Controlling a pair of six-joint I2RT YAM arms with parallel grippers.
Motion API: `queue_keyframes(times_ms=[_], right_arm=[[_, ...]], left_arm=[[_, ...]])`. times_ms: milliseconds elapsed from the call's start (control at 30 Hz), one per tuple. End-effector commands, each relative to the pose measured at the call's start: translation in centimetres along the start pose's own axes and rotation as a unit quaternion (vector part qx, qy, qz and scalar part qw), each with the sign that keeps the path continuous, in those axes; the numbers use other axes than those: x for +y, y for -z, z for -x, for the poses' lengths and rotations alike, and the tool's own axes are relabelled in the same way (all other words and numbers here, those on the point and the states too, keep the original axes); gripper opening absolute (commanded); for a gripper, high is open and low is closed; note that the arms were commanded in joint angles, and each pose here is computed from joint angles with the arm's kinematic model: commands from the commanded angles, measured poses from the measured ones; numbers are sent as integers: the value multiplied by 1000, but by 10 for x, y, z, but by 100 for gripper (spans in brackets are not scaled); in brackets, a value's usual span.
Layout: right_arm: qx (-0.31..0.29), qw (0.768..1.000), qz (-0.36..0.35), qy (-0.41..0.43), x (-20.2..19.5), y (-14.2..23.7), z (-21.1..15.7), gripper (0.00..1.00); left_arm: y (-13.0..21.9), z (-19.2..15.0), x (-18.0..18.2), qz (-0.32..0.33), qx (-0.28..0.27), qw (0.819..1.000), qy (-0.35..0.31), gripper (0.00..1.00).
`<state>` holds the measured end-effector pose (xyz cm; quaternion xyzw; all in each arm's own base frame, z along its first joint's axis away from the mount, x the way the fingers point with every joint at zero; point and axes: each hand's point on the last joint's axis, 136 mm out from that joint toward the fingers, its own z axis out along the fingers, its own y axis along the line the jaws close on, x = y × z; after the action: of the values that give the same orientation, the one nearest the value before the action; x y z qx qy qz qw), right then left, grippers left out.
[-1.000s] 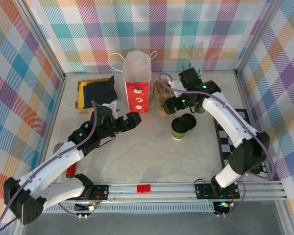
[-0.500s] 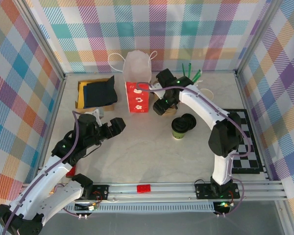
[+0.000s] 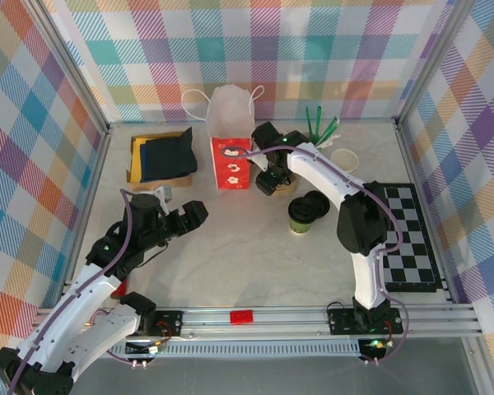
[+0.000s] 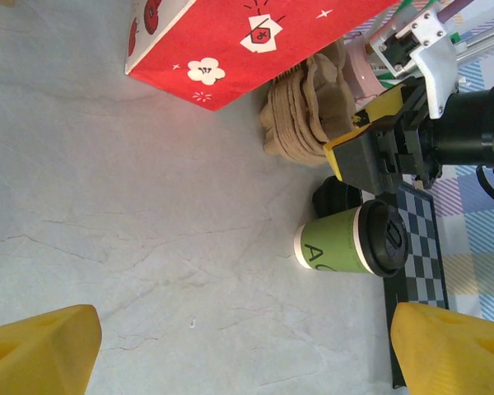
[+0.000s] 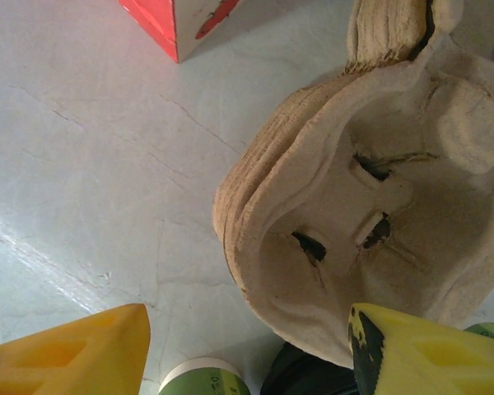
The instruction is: Pack the takeout coffee
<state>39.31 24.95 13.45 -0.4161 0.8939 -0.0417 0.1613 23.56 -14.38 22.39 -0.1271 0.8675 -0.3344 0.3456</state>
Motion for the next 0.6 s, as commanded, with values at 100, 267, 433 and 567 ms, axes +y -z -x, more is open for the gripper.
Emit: queue_keyframes(times_ms=[100,267,433,567], right_arm=[[-1,1000,-11,8,-4,-5,8,55],[2,1000,-8,8,-2,-10,9,46],[3,1000,-5,8,-2,-13,9,46],[3,1000,-9,7,-3,-15,11,41]], left_arm=[[0,-1,8,9,3,1000,-4,90],[0,-2,10,11,4,1000,-3,90],[-1,-1,12,13,4,1000,-1,90],[-2,0,12,13,4,1000,1,90]])
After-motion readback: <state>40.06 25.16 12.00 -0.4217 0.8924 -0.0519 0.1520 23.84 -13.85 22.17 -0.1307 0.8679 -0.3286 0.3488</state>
